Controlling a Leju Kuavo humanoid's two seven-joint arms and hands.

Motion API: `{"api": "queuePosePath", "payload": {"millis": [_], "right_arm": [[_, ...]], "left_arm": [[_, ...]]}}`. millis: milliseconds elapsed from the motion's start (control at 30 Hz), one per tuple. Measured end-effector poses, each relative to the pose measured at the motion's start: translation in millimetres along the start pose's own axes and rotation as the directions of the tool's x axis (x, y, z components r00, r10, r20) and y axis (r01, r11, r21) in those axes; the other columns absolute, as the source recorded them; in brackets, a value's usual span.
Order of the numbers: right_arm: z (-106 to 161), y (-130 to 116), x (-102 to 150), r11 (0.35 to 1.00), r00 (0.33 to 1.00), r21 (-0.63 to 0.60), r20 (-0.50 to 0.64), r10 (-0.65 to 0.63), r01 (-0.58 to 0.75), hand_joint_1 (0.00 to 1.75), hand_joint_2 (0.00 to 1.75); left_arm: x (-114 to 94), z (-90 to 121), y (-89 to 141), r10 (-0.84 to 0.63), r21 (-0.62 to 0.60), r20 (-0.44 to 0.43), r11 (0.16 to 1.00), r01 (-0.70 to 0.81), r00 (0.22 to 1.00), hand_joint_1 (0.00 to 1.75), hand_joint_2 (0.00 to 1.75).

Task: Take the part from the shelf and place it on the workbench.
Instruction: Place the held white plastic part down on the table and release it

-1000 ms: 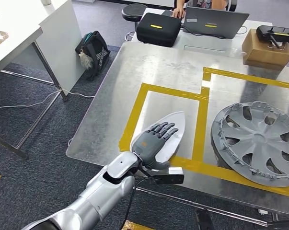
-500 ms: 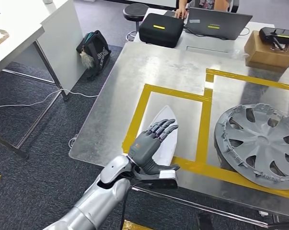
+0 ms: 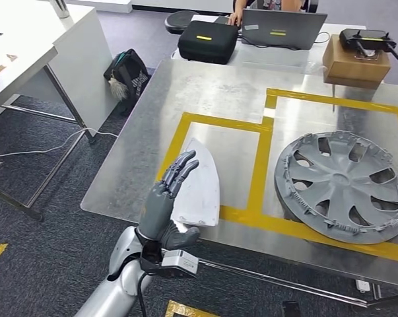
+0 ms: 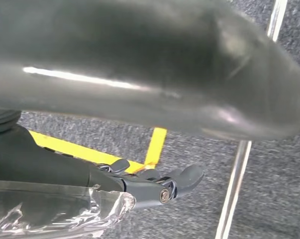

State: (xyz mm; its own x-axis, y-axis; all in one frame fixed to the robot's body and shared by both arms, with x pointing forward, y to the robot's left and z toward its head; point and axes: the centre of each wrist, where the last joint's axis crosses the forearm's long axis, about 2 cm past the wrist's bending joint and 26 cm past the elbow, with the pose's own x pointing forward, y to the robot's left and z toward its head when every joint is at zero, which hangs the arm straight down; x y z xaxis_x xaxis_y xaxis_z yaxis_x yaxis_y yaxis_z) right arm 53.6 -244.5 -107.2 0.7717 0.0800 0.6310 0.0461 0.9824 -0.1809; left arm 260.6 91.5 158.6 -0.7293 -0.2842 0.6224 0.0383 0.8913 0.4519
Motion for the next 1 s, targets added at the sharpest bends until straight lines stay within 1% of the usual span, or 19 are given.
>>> {"api": "queuePosePath", "payload": {"millis": [67,267,600,900,1000], "right_arm": [[1.1,-0.2,-1.8,1.0,1.0,-0.005,-0.003,-0.003,0.003,0.0,0.0],[1.5,-0.2,-2.5,1.0,1.0,-0.007,-0.005,-0.007,0.007,0.0,0.0],[2.6,-0.4,-4.3,1.0,1.0,-0.013,-0.011,-0.014,0.014,0.0,0.0],[1.7,-0.6,-2.9,1.0,1.0,-0.02,-0.007,-0.02,0.02,0.0,0.0],[2.8,-0.4,-4.5,0.999,1.0,-0.022,-0.013,-0.024,0.023,0.0,0.0]], "left_arm": [[1.7,1.7,6.5,-0.001,0.025,0.01,1.0,0.001,1.0,0.0,0.0],[3.4,2.1,11.3,-0.006,0.037,0.021,0.999,0.005,1.0,0.0,0.0],[4.1,2.2,13.2,-0.002,0.049,0.021,0.999,0.001,1.0,0.0,0.0],[2.4,8.7,16.3,0.025,0.103,0.026,0.994,-0.028,0.999,0.0,0.0],[0.6,15.7,18.9,0.025,0.138,0.003,0.99,-0.025,1.0,0.0,0.0]]}}
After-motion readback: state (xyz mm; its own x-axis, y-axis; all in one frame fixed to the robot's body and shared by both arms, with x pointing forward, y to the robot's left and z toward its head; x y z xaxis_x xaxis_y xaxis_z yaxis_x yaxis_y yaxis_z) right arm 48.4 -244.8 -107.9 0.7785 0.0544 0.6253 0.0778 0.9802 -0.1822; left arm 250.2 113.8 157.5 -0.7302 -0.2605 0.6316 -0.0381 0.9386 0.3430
